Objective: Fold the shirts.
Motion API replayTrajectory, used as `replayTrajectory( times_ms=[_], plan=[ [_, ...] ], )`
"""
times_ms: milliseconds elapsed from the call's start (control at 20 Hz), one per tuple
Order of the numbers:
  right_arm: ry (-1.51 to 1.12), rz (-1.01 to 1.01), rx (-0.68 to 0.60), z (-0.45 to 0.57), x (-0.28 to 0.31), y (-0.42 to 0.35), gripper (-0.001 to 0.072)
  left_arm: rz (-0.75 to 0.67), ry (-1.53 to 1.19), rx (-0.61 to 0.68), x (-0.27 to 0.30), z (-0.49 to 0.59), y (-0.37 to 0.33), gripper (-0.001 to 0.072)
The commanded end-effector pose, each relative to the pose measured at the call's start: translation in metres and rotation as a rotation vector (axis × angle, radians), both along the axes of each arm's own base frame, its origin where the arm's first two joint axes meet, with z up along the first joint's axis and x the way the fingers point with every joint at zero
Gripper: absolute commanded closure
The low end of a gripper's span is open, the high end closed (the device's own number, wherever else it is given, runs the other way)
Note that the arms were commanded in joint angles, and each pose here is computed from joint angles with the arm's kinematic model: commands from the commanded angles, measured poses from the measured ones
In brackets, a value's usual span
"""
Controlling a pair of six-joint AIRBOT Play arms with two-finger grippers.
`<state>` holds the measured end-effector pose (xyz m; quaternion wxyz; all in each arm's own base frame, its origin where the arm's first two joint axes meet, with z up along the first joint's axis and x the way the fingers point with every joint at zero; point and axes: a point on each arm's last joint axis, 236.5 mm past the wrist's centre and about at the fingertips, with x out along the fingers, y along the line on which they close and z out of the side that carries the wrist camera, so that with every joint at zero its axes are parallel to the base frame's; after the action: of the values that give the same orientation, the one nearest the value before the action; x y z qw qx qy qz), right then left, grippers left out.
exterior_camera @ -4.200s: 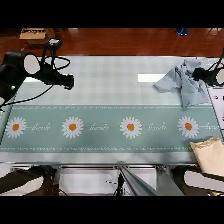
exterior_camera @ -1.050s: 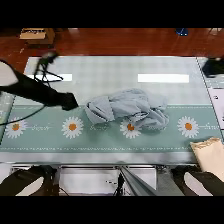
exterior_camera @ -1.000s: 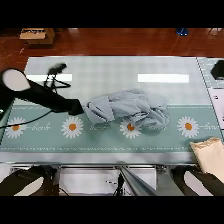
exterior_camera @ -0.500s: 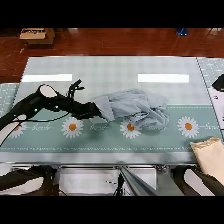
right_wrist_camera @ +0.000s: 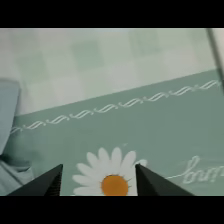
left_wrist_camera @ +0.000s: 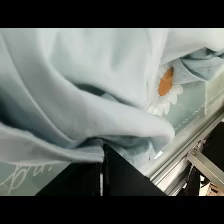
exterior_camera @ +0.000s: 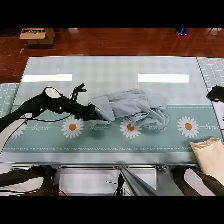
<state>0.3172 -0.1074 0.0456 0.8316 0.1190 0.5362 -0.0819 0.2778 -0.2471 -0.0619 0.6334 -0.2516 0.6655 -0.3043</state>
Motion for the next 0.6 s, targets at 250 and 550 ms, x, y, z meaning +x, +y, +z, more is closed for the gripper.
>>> replayTrajectory(
  times_ms=[250,550],
  plan=[
    [0.071,0.022,0.461,-0.097,-0.031,0.1,0.0123,-0.024,-0.096,-0.036,0.002,0.035,0.004,0.069],
    [0.185,-0.017,0.595,-0.132,-0.038,0.124,0.0129,-0.034,-0.084,-0.048,-0.002,0.04,0.007,0.069]
  ],
)
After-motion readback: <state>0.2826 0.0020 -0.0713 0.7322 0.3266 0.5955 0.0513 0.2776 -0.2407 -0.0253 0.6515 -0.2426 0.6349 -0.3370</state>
